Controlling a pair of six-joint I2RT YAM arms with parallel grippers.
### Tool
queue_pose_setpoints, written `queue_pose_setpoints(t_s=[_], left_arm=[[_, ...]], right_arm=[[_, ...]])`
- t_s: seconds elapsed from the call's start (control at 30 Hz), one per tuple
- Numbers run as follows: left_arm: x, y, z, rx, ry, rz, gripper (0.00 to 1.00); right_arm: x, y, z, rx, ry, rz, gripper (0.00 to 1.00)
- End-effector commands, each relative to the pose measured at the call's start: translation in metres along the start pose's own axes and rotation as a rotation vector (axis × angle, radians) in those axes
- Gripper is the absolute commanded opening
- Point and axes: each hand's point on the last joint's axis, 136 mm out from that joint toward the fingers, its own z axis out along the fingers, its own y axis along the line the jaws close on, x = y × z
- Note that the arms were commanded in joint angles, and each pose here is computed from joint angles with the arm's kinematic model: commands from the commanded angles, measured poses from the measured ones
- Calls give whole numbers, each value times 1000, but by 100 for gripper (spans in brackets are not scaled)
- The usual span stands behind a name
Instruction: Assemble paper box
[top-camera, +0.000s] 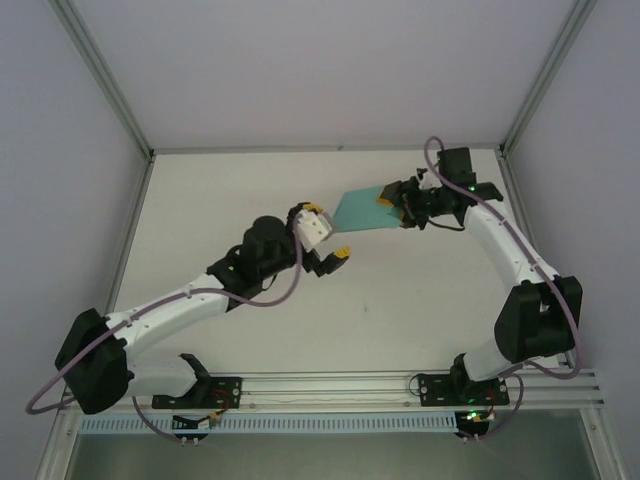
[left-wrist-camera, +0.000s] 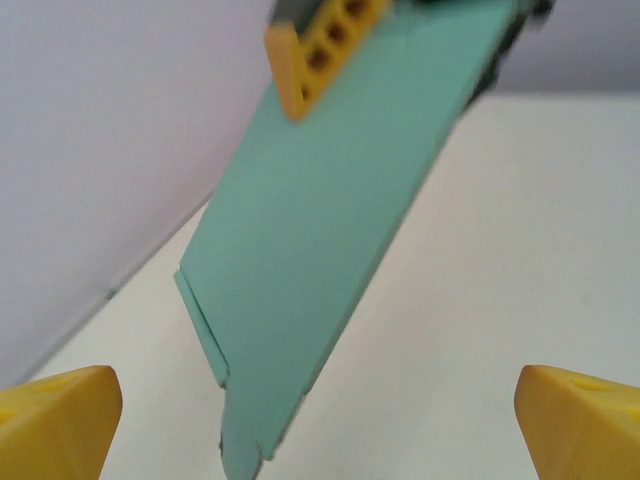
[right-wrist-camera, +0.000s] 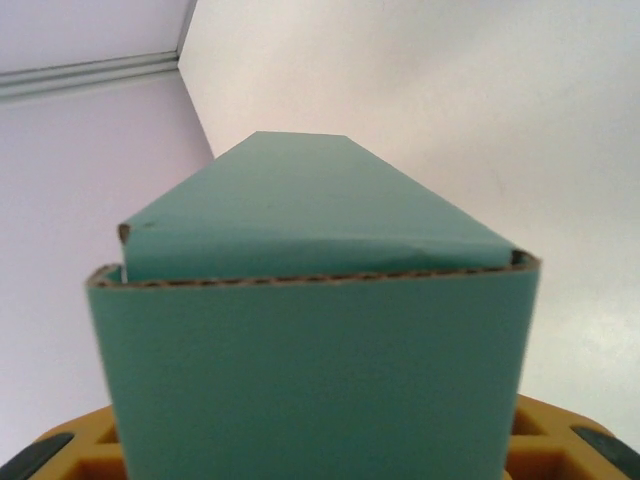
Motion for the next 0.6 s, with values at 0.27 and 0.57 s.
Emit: queue_pose_setpoints(t_s=[0.27,0.57], left_arm=[[3,22,45,-236,42,298,100],[2,2,44,-56,-1,183,70]], right_arm=[[43,-7,-11,53,191,227,38],[39,-19,2,68,232,240,38]])
